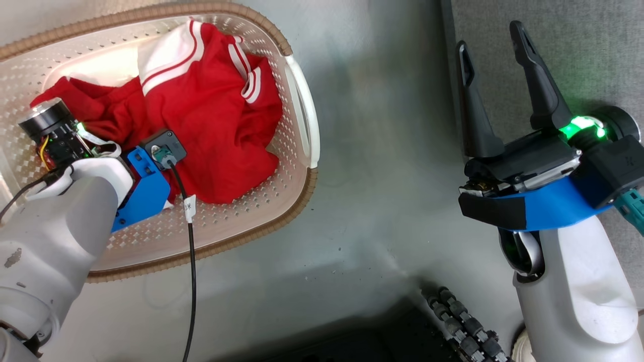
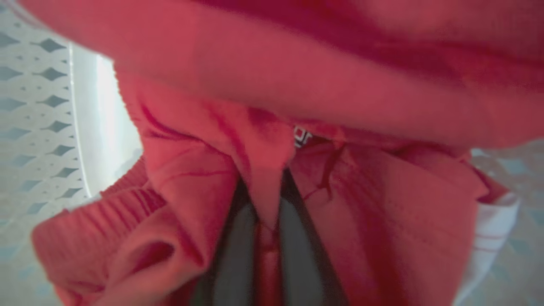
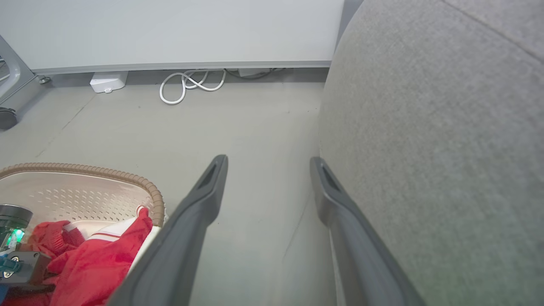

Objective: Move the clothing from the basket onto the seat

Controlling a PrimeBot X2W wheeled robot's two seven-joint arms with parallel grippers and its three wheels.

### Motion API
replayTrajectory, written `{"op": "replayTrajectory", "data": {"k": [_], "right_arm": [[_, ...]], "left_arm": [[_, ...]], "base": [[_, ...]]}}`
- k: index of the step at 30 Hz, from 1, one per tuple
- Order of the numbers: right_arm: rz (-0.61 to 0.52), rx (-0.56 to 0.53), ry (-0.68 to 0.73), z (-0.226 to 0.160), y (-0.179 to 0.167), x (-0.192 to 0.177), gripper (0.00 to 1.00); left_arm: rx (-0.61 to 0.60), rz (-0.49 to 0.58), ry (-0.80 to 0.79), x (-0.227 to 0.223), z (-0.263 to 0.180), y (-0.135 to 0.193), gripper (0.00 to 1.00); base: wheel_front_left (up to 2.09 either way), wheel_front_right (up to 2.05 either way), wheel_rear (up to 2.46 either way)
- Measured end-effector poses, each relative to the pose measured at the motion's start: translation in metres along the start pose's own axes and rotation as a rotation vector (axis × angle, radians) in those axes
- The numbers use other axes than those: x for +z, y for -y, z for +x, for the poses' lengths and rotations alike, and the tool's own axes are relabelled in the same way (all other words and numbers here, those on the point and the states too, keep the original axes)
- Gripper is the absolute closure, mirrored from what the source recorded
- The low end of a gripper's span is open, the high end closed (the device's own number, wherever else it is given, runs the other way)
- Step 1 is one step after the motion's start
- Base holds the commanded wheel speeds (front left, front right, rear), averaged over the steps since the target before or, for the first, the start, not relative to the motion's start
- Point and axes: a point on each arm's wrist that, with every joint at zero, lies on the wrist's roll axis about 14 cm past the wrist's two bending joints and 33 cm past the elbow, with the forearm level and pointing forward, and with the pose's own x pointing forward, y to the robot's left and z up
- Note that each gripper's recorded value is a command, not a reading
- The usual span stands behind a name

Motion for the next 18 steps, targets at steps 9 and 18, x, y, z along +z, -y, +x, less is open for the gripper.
{"op": "replayTrajectory", "data": {"k": [9, 18], "right_arm": [[-0.004, -0.008, 0.041, -0.001, 0.002, 0.021, 0.00], [-0.014, 0.005, 0.107, -0.003, -0.005, 0.054, 0.00]], "left_arm": [[0.039, -0.034, 0.073, 0.024, -0.024, -0.008, 1.00], [0.089, -0.107, 0.215, 0.058, -0.064, -0.010, 1.00]], "base": [[0.00, 0.00, 0.00], [0.00, 0.00, 0.00]]}}
